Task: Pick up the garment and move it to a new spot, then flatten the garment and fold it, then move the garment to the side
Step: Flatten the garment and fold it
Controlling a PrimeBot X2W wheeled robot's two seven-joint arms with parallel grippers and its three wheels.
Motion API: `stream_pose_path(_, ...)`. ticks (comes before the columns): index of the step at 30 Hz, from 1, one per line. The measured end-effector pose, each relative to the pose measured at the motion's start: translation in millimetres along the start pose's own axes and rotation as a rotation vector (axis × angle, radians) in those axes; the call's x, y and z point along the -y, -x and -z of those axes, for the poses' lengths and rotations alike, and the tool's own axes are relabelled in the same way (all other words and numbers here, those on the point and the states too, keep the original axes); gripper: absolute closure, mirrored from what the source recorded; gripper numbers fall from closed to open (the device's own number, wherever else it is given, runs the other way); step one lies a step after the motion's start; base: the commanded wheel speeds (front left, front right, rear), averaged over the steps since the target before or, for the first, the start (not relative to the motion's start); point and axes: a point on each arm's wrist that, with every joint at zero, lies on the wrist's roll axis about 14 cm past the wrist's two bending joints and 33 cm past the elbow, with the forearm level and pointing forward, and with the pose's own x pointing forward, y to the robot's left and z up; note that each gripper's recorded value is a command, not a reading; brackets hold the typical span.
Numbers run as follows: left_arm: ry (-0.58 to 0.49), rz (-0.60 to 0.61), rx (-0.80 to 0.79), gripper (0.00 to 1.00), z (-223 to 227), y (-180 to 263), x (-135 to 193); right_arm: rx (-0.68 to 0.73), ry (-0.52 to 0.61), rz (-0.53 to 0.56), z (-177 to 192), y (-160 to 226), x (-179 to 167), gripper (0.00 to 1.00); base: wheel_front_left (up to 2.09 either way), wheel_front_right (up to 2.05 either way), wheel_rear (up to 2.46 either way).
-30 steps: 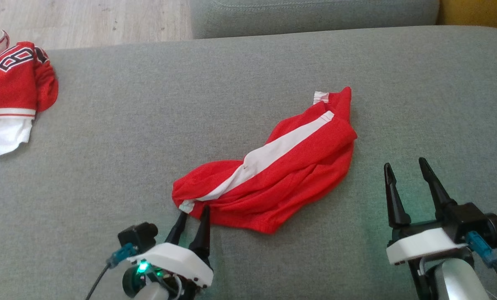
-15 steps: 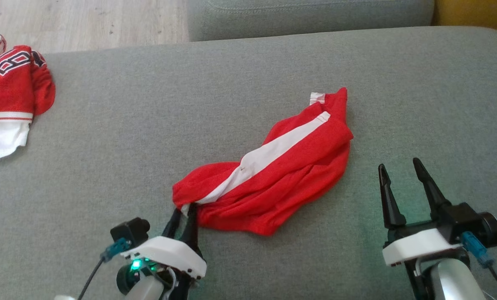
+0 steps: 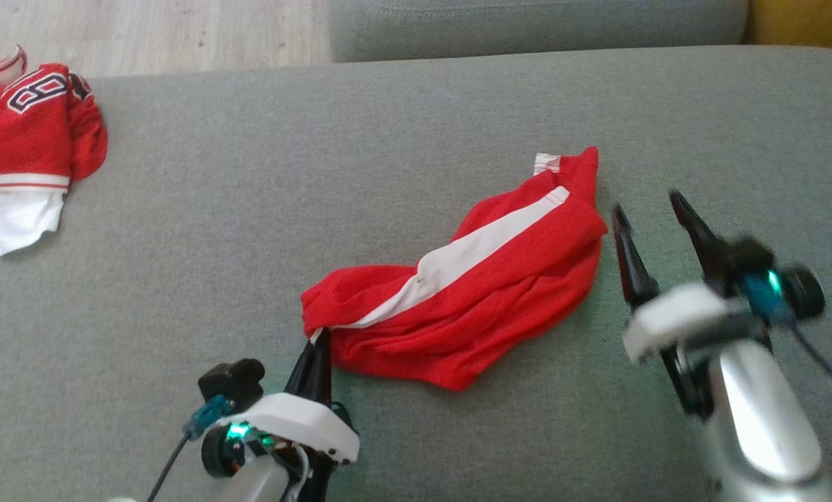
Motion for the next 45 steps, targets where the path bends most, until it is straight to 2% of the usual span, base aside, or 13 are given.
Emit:
stream_pose_path(7,-0.014,0.012,0.026,1.0,-5,1,5,-0.223,0.053,-0.092,4,-46,-8,0.0,0.0,0.0,0.0)
stream_pose_path(11,-0.025,0.009,0.02,1.0,-2,2,5,-0.376,0.091,-0.136,24,-56,-10,0.0,0.0,0.0,0.0)
stream_pose_path(17,-0.017,-0.004,0.009,1.0,2,1,0,-0.528,0.127,-0.23,42,-61,-30,0.0,0.0,0.0,0.0)
stream_pose_path(25,-0.024,-0.001,0.007,1.0,2,0,2,-0.657,0.197,-0.262,48,-61,-26,0.0,0.0,0.0,0.0)
stream_pose_path(36,-0.026,-0.006,0.017,1.0,-1,-1,-1,-0.743,0.205,-0.324,59,-56,-38,0.0,0.0,0.0,0.0)
stream_pose_path(39,-0.027,-0.006,0.016,1.0,-1,-1,-1,-0.763,0.203,-0.328,62,-55,-38,0.15,0.0,0.0,0.0)
stream_pose_path(43,-0.033,0.0,0.019,1.0,-3,-2,1,-0.779,0.192,-0.338,65,-55,-41,0.23,0.0,0.0,0.0)
stream_pose_path(45,-0.034,0.003,0.023,1.0,-5,-4,1,-0.793,0.182,-0.341,68,-54,-42,0.4,0.0,0.0,0.0)
